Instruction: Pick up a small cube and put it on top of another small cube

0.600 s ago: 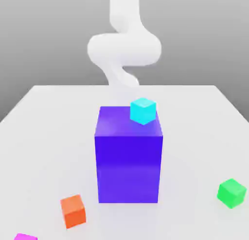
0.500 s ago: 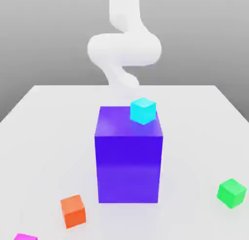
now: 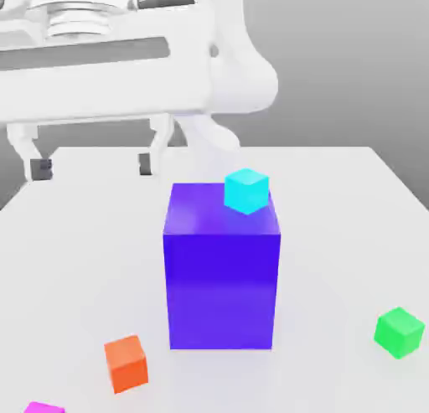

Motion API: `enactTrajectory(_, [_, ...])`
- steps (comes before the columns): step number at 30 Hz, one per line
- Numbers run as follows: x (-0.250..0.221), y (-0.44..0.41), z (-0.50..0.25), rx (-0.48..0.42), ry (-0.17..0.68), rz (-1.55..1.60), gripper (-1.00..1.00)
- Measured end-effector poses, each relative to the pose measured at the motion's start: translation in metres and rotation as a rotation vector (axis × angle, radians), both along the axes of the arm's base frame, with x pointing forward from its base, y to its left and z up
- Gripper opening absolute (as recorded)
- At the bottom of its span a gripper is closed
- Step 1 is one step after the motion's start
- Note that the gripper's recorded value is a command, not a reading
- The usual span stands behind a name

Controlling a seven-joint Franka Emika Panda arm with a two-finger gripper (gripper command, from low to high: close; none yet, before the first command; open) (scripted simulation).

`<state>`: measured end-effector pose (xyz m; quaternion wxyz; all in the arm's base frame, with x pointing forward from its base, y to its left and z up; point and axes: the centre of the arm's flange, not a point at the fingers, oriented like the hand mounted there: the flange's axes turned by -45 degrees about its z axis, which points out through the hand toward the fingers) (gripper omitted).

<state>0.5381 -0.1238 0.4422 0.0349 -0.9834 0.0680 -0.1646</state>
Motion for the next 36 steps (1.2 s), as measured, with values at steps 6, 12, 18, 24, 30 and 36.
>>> enactTrajectory(6, [0.015, -0.038, -0.099, -0.001, 0.133, -0.037, 0.00])
enactTrajectory(12, [0.010, -0.076, -0.199, -0.018, 0.267, -0.073, 0.00])
enactTrajectory(18, [0.000, -0.096, -0.296, -0.033, 0.335, -0.089, 0.00])
enactTrajectory(24, [0.000, -0.096, -0.308, -0.031, 0.336, -0.090, -1.00])
enactTrajectory(30, [0.001, -0.089, -0.258, -0.031, 0.337, -0.077, -1.00])
enactTrajectory(36, [0.007, 0.062, -0.240, -0.044, 0.339, 0.190, -1.00])
